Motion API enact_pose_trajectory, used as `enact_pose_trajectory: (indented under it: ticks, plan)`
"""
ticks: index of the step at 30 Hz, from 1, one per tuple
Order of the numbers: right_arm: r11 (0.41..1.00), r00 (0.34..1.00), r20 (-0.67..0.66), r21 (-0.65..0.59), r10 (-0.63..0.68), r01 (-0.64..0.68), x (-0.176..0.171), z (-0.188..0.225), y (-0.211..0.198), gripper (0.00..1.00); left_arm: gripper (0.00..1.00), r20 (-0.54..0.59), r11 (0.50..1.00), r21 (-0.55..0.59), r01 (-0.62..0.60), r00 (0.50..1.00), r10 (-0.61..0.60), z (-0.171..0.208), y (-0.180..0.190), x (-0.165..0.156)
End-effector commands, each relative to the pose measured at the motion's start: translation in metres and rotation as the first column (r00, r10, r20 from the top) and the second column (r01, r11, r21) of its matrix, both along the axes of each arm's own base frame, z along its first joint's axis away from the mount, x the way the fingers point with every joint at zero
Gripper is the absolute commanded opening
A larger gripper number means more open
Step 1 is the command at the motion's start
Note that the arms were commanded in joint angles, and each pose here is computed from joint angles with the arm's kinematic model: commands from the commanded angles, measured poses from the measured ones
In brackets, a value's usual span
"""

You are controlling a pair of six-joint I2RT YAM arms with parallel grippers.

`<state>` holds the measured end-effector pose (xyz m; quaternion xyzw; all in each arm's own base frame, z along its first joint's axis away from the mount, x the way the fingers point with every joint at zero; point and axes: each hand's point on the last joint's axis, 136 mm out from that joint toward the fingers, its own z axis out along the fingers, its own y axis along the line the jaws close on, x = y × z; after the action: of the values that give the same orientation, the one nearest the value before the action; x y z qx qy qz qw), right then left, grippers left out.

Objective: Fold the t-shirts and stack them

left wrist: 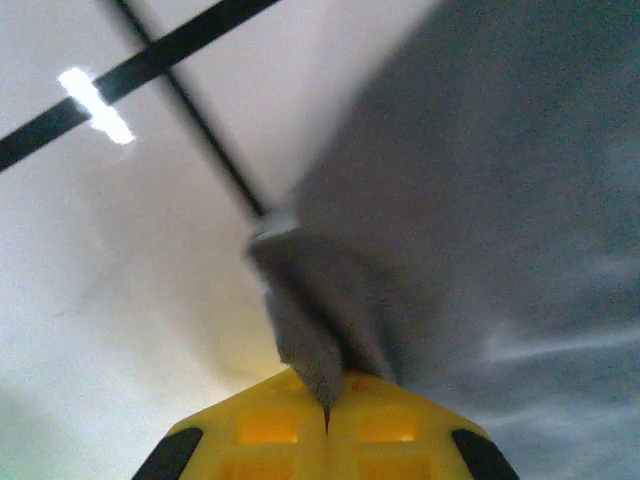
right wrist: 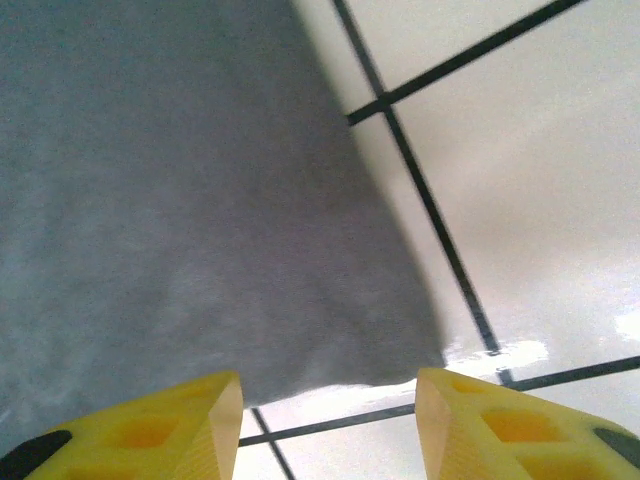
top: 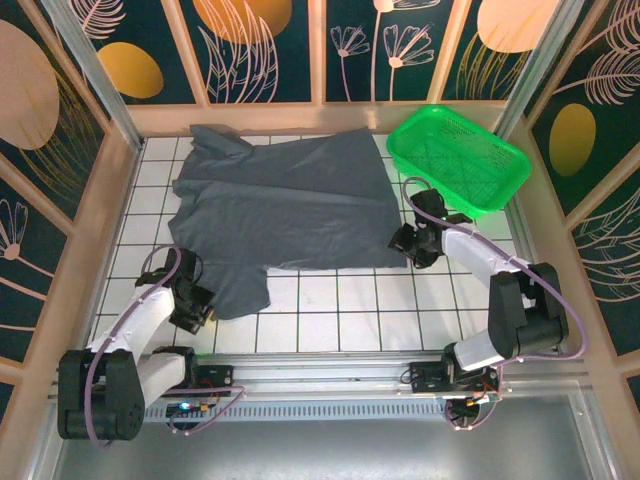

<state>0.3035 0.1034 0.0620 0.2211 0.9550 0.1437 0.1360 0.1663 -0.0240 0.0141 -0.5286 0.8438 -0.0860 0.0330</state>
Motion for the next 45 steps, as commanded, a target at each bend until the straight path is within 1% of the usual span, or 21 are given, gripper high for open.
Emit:
enact_pose_trajectory:
  ticks: [1, 3, 7, 12, 21, 22, 24, 29, 30, 33, 37, 39, 41, 45]
  plan:
    - [0.995, 0.995, 0.013, -0.021, -0.102, 0.102, 0.003, -0.002, -0.015, 0.48, 0.00, 0.150, 0.999, -0.033, -0.015, 0.988, 0.020, 0.025, -0.006, 0.038]
    - [0.993, 0.993, 0.002, -0.012, -0.121, 0.121, 0.005, -0.006, -0.014, 0.47, 0.00, 0.174, 0.999, -0.038, -0.024, 0.984, 0.030, 0.036, -0.006, 0.044]
    - [0.987, 0.985, -0.059, -0.019, -0.161, 0.160, -0.004, -0.021, -0.016, 0.43, 0.00, 0.203, 0.997, -0.062, -0.040, 0.978, 0.052, 0.050, -0.009, 0.050]
    - [0.991, 0.987, -0.088, -0.030, -0.134, 0.132, -0.004, -0.032, -0.013, 0.41, 0.00, 0.212, 0.996, -0.077, -0.054, 0.975, 0.069, 0.052, -0.010, 0.048]
    - [0.994, 0.985, -0.134, -0.057, -0.105, 0.098, -0.007, -0.050, 0.001, 0.40, 0.00, 0.218, 0.997, -0.072, -0.043, 0.974, 0.058, 0.053, -0.010, 0.053]
    - [0.994, 0.985, -0.138, -0.057, -0.104, 0.097, -0.006, -0.052, 0.002, 0.38, 0.00, 0.219, 0.996, -0.074, -0.043, 0.974, 0.059, 0.053, -0.010, 0.053]
    - [0.993, 0.984, -0.144, -0.066, -0.105, 0.097, -0.004, -0.056, 0.002, 0.31, 0.00, 0.221, 0.996, -0.076, -0.042, 0.974, 0.058, 0.053, -0.011, 0.054]
    - [0.992, 0.984, -0.150, -0.087, -0.101, 0.088, -0.001, -0.055, 0.002, 0.04, 0.00, 0.229, 0.996, -0.070, -0.052, 0.971, 0.067, 0.059, -0.009, 0.056]
    - [0.992, 0.984, -0.148, -0.093, -0.098, 0.085, -0.001, -0.053, 0.002, 0.01, 0.00, 0.229, 0.996, -0.069, -0.059, 0.971, 0.073, 0.061, -0.009, 0.056]
    - [0.991, 0.986, -0.151, -0.124, -0.076, 0.058, -0.006, -0.048, -0.001, 0.00, 0.00, 0.189, 0.988, -0.092, -0.124, 0.972, 0.140, 0.064, -0.008, 0.041]
    - [0.989, 0.987, -0.156, -0.148, -0.032, 0.009, -0.016, -0.042, 0.000, 0.00, 0.00, 0.139, 0.960, -0.143, -0.241, 0.955, 0.261, 0.066, -0.010, 0.012]
    - [0.987, 0.987, -0.159, -0.158, -0.016, -0.010, -0.022, -0.042, -0.001, 0.00, 0.00, 0.116, 0.950, -0.164, -0.264, 0.952, 0.284, 0.065, -0.013, -0.001]
    - [0.986, 0.987, -0.158, -0.167, -0.004, -0.023, -0.027, -0.042, -0.002, 0.00, 0.00, 0.095, 0.948, -0.161, -0.274, 0.952, 0.291, 0.064, -0.012, -0.014]
    - [0.985, 0.988, -0.156, -0.170, 0.013, -0.040, -0.039, -0.041, -0.002, 0.00, 0.00, 0.069, 0.948, -0.101, -0.303, 0.948, 0.310, 0.070, -0.002, -0.042]
